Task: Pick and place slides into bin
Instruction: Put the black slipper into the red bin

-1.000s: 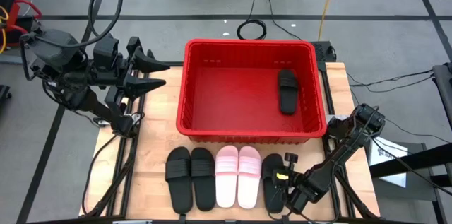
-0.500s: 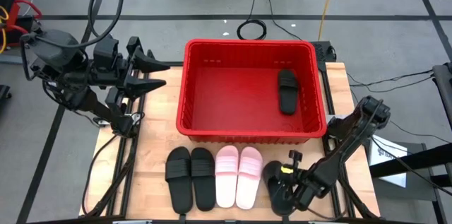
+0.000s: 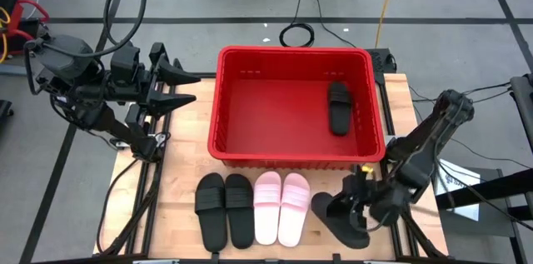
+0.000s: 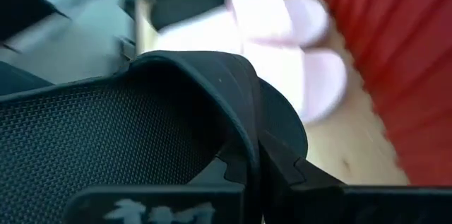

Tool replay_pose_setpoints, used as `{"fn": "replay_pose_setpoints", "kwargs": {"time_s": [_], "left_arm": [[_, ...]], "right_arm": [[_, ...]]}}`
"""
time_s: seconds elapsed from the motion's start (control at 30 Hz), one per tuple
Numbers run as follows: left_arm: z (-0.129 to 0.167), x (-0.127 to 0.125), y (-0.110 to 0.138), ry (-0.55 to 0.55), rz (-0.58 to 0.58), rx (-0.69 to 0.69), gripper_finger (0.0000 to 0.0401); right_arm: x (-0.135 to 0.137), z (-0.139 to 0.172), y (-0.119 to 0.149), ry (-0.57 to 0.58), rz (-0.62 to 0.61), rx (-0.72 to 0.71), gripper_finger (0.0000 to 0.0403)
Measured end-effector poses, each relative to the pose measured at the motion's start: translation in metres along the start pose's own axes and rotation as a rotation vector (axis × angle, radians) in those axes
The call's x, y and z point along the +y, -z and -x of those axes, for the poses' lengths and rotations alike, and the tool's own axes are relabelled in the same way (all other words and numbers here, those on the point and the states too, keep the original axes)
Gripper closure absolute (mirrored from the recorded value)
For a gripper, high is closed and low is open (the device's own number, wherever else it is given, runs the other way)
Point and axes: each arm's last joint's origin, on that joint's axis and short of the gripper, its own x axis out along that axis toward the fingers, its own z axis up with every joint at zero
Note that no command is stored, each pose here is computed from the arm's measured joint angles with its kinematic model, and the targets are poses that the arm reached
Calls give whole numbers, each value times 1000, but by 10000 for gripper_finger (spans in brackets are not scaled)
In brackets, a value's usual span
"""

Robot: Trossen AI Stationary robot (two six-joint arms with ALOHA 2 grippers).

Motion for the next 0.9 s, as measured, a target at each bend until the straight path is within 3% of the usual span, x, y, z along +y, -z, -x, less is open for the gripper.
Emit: {"fn": "replay_pose_setpoints", "kwargs": {"time_s": [0.23,0.43,0.7,0.9], "left_arm": [[0,0,-1,-1,-20,-13,196],[1,1,-3,-38,-44,-36,196],[5,16,-9,-122,-51,-69,196],[12,31,-14,-167,-74,-94,196]], "right_arm": [[-3,29,-41,-217,-4,-262,402],[-5,48,-86,-313,69,-631,402],[-22,78,-135,-265,133,-1135,401],[-44,92,-156,-115,224,-1375,400]]}}
